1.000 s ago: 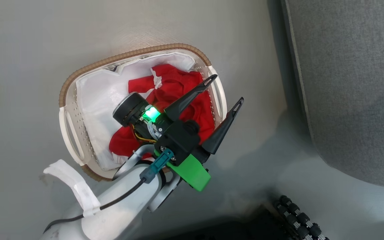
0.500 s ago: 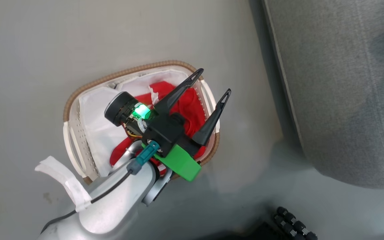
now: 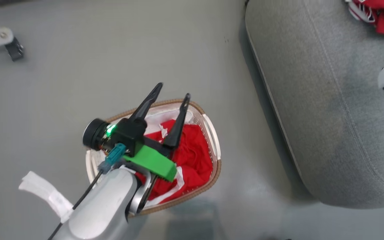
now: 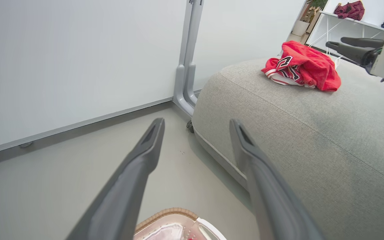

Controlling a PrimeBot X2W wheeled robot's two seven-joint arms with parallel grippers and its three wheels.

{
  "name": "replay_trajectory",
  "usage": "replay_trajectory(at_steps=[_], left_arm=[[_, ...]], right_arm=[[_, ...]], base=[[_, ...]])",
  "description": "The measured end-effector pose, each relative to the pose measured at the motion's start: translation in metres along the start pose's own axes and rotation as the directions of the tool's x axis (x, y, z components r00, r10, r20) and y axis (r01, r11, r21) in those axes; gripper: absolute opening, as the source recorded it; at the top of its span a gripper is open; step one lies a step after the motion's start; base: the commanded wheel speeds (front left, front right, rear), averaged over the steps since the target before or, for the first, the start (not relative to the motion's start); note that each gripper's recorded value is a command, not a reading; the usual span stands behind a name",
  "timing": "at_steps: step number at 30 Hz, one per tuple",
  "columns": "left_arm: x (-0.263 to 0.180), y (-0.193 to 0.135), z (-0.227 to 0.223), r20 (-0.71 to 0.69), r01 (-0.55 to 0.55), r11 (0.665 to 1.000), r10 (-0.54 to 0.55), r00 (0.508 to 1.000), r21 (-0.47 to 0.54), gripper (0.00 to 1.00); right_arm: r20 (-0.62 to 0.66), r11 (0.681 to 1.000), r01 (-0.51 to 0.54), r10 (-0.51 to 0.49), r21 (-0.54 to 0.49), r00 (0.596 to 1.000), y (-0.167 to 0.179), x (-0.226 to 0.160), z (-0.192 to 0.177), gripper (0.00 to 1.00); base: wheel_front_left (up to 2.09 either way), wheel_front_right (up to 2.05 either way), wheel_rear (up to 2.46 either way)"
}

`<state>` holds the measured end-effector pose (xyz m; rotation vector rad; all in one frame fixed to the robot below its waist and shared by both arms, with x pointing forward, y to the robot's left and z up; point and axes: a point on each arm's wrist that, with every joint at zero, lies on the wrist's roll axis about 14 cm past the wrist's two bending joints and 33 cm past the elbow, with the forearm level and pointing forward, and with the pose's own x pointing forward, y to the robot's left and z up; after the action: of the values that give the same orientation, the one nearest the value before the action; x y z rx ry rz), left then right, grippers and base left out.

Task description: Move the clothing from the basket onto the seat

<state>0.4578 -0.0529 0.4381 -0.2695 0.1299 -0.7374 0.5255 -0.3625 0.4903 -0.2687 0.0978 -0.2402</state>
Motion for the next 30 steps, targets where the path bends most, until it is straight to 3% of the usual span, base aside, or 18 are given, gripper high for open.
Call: replay_trajectory(at_steps=[8,14,19,25,30], left_arm=[[-0.055,0.041,0.036,0.074,-0.248,0.969,0.247,0.966,0.011,1.00],[-0.113,0.069,0.053,0.121,-0.425,0.905,0.421,0.899,0.008,1.00],[-0.157,0.082,0.055,0.138,-0.536,0.844,0.531,0.836,-0.001,1.00],[-0.196,0.084,0.053,0.150,-0.616,0.786,0.615,0.774,-0.042,1.00],[-0.218,0.081,0.051,0.159,-0.647,0.761,0.645,0.747,-0.047,1.00]], right_arm=[[0.111,0.988,-0.107,0.095,0.111,0.989,0.049,-0.036,0.036,1.00],[0.176,0.952,-0.236,0.202,0.194,0.963,0.109,-0.075,0.052,1.00],[0.227,0.922,-0.306,0.254,0.236,0.940,0.140,-0.104,0.064,1.00],[0.242,0.897,-0.343,0.280,0.278,0.929,0.152,-0.136,0.062,1.00],[0.231,0.858,-0.382,0.317,0.343,0.920,0.165,-0.164,0.053,1.00]], base=[[0.00,0.00,0.00],[0.00,0.00,0.00],[0.00,0.00,0.00],[0.00,0.00,0.00],[0.00,0.00,0.00]])
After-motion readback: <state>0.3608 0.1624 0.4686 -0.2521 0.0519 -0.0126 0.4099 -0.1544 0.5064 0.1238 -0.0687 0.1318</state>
